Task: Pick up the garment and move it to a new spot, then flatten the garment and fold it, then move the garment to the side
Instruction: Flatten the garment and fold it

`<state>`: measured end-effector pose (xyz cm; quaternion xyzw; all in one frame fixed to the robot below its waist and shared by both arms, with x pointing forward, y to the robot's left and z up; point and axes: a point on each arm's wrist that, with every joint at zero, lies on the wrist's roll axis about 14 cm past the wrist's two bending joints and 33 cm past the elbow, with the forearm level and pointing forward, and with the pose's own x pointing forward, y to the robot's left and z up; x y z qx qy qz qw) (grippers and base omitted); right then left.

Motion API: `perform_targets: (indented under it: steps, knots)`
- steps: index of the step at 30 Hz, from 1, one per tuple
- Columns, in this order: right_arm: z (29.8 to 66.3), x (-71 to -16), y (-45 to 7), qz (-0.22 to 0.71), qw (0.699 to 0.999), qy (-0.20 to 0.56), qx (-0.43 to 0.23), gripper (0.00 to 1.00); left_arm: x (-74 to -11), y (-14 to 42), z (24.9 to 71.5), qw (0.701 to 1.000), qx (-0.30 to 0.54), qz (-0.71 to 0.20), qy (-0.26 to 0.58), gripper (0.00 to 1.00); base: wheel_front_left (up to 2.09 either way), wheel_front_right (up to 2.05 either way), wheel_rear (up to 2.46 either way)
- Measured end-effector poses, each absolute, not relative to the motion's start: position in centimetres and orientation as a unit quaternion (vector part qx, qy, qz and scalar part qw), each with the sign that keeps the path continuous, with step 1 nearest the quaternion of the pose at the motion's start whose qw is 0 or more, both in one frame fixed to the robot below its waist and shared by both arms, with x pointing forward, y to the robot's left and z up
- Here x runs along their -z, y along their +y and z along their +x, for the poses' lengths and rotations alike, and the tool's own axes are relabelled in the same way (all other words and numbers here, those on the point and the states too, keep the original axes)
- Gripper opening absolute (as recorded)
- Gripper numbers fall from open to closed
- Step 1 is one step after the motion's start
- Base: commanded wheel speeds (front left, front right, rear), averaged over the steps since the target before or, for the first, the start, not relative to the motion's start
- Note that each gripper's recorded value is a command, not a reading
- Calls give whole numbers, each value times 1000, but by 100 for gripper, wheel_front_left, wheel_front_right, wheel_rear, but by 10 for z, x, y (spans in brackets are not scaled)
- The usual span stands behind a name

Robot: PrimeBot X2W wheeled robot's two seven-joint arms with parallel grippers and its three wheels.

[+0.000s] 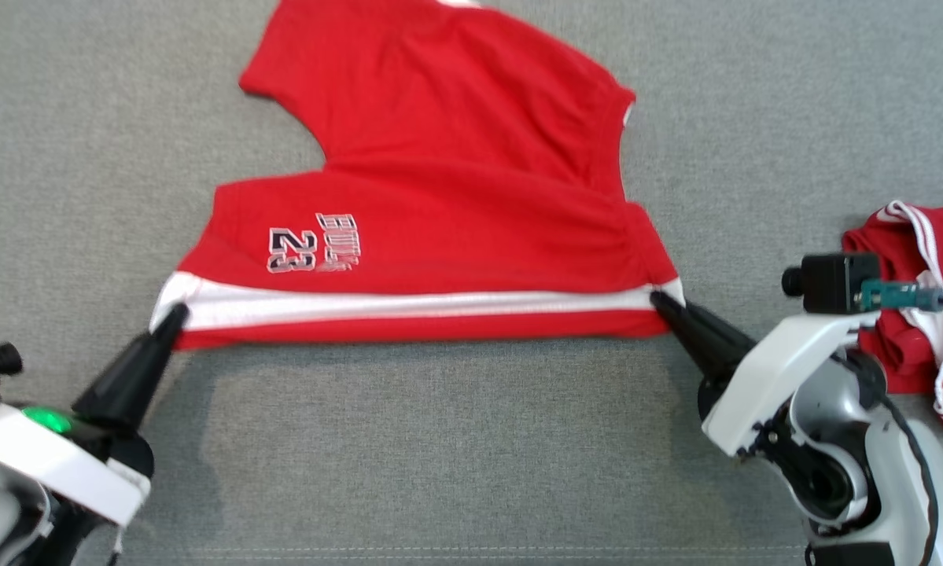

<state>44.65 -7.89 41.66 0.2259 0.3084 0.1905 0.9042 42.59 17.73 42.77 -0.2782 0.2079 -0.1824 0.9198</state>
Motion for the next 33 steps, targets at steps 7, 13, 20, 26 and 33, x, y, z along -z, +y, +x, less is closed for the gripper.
perform_targets:
  steps: [7, 13, 20, 26, 33]
  knots:
    - [416, -418, -82, 236, 901, 315, -181, 0, -428, 169, 397, 918, 184, -277, 213, 0, 0, 0, 0]
    - [402, -420, -82, 245, 900, 315, -179, 0, -427, 160, 381, 916, 191, -279, 217, 0, 0, 0, 0]
    - [390, -422, -79, 252, 900, 309, -179, 100, -422, 160, 370, 917, 189, -272, 224, 67, 0, 0, 0]
    - [393, -437, -78, 248, 914, 267, -179, 100, -423, 159, 367, 922, 193, -256, 218, 100, 0, 0, 0]
    - [398, -468, -91, 222, 942, 190, -164, 100, -429, 172, 365, 934, 168, -248, 196, 100, 0, 0, 0]
